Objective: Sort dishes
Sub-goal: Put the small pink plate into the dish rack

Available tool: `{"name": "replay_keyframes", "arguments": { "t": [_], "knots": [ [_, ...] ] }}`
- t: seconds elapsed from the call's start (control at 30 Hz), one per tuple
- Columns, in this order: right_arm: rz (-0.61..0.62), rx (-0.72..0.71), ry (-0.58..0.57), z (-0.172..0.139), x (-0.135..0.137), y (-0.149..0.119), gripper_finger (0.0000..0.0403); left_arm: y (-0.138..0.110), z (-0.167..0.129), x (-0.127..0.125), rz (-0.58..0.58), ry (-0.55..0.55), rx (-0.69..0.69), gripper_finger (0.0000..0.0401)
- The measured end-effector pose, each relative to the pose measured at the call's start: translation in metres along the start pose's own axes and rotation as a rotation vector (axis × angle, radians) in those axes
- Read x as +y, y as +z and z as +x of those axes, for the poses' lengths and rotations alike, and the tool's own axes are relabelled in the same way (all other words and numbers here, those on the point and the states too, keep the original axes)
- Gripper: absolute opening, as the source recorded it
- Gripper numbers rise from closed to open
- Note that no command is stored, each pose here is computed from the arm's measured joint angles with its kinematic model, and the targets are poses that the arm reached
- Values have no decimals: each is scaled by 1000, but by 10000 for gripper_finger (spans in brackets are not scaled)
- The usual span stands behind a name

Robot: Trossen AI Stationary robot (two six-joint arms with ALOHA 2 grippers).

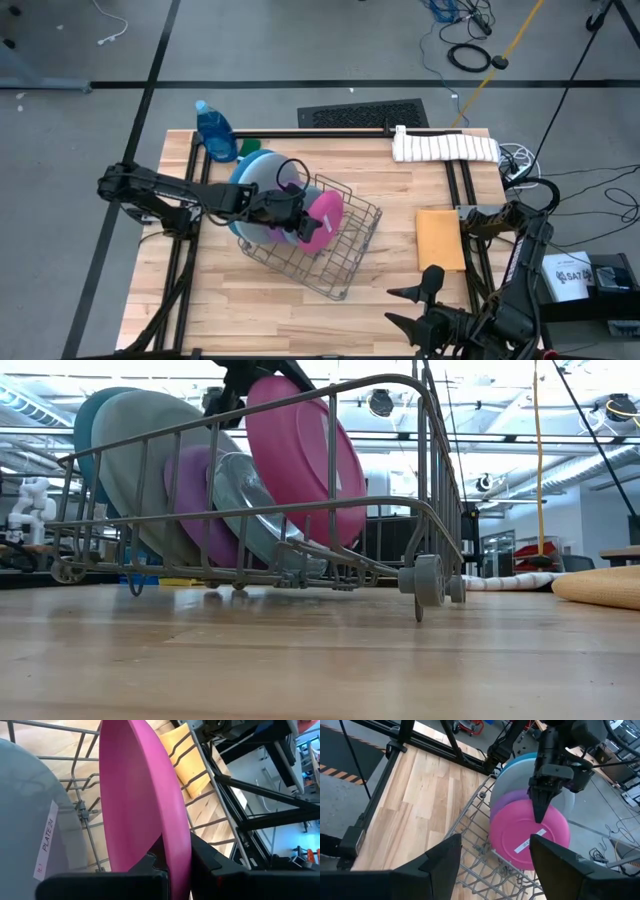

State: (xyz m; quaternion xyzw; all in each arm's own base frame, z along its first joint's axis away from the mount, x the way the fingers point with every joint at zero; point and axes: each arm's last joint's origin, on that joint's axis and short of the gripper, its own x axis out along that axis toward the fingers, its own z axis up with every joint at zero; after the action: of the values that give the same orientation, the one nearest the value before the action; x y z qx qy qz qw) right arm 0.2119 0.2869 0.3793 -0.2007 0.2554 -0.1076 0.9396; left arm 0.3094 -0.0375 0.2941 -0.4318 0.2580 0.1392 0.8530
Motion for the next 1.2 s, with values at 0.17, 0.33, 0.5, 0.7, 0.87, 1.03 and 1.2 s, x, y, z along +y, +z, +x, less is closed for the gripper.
{"name": "replay_keyframes", "arguments": {
  "t": [0.17,0.33,0.5,0.7,0.87,1.03,1.2],
  "knots": [
    [0,0,0,0,0,0,228,0,-2,0,-5,4,0,31],
    [0,0,-1,0,0,0,228,0,-2,1,-24,18,9,31],
    [0,0,-1,0,0,0,228,0,-4,1,-44,12,15,32],
    [0,0,-1,0,0,0,228,2,-15,0,-51,4,15,32],
    [-2,0,-1,0,0,0,228,4,-21,0,-48,5,-11,32],
    [-1,0,-1,0,0,0,228,3,-17,1,-44,13,-6,31],
    [0,0,-1,0,0,0,228,2,-15,1,-46,22,-1,31]
  ]
}}
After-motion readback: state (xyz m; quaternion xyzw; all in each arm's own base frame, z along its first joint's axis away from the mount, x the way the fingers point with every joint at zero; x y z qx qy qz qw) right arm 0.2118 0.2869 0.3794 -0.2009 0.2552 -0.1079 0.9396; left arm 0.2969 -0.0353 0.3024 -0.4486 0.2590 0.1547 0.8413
